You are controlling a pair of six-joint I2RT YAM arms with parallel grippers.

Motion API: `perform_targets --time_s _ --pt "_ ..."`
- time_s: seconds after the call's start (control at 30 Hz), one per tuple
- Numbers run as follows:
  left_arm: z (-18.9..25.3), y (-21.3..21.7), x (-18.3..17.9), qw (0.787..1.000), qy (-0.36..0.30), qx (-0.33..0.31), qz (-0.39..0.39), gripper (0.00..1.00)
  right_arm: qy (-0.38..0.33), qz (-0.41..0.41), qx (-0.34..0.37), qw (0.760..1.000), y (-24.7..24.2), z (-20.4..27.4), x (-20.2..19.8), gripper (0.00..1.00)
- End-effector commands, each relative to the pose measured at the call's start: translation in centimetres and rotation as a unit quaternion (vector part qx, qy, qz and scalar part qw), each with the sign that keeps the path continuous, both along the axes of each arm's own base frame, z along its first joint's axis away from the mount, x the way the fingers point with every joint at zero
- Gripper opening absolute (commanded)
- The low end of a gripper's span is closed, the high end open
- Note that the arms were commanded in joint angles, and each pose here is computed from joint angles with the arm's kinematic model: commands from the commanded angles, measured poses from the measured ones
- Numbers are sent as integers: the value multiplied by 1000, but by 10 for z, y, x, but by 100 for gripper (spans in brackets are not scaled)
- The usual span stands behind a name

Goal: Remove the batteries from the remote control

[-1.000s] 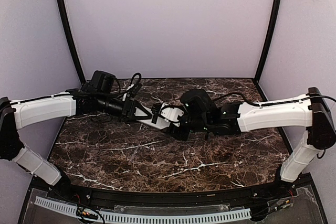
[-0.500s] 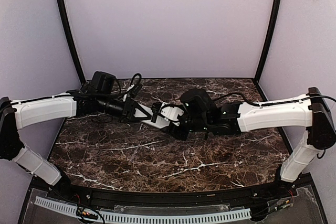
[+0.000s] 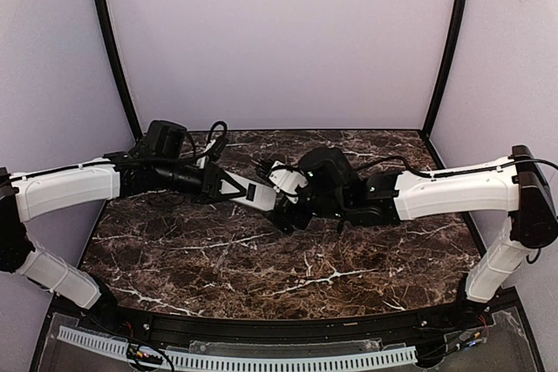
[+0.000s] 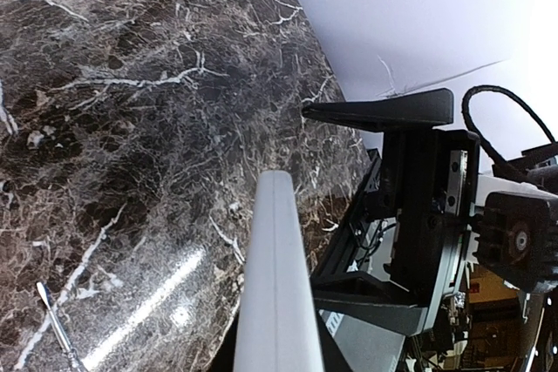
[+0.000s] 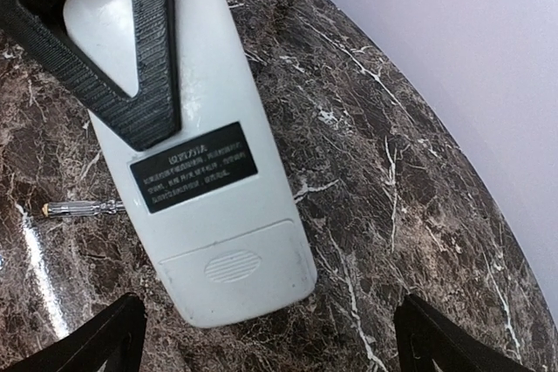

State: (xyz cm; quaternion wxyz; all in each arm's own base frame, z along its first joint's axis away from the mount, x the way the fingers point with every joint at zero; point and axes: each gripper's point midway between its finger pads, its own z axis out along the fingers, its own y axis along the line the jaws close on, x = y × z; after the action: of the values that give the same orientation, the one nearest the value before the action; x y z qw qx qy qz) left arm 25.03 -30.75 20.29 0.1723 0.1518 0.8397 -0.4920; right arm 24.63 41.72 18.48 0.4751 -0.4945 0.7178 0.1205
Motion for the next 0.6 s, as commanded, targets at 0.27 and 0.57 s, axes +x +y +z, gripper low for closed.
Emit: perform_targets --time_s 0.27,0.57 --pt "-5 44 25 985 -88 92 119 0 8 -64 45 997 -26 9 12 99" --pt "-15 51 19 984 -70 75 144 0 125 -85 131 980 -56 9 18 99"
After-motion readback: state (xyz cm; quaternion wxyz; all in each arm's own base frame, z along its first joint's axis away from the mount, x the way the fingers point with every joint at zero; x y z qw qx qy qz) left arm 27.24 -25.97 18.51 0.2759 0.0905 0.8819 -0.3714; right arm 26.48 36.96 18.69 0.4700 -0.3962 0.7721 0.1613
